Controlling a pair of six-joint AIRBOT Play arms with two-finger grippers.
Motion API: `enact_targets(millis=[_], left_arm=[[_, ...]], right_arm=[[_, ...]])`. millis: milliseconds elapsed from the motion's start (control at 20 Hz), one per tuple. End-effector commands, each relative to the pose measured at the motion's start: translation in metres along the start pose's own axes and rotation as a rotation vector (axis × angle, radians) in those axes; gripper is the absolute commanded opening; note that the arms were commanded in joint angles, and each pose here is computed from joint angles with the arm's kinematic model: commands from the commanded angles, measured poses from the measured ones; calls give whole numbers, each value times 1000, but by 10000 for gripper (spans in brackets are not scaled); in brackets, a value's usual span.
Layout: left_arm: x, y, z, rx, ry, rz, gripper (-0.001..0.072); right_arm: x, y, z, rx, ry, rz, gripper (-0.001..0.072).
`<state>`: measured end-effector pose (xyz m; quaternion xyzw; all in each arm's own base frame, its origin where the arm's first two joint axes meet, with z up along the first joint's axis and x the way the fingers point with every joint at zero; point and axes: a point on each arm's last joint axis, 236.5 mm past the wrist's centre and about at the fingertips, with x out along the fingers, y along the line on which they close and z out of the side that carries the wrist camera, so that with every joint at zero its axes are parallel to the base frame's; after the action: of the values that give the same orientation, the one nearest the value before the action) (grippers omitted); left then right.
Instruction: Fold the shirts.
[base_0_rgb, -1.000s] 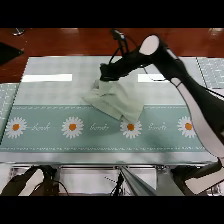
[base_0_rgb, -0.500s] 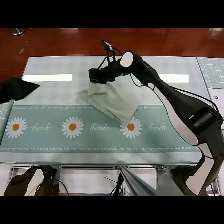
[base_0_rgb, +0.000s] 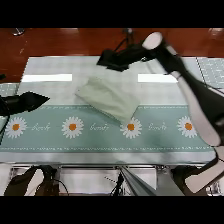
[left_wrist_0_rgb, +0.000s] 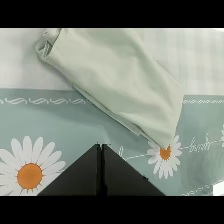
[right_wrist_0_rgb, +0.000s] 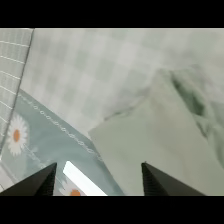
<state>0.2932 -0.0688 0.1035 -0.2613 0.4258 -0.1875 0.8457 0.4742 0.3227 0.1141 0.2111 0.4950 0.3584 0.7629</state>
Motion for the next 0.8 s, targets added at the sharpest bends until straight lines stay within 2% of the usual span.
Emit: enact_targets(millis=[0,100,200,300,550,750], left_arm=[[4,4,-6,-16,14,0,24],[4,5,-4,-16,3,5,24],[4,7,1,-16,-18,13,24],[4,8,4,-16,-33,19,24],[4,9,5,-16,-35,20,24],[4,9,7,-16,-42,23,24]], right_arm=[[-144,-61,-36,-98,131,-353,616],[-222,-93,-55,-91,54,-602,616],[-249,-105,-83,-20,-96,-642,616],[-234,-125,-128,95,-212,-623,616],[-126,-166,-217,537,-321,-360,616],[-65,-170,-225,584,-192,-298,616]])
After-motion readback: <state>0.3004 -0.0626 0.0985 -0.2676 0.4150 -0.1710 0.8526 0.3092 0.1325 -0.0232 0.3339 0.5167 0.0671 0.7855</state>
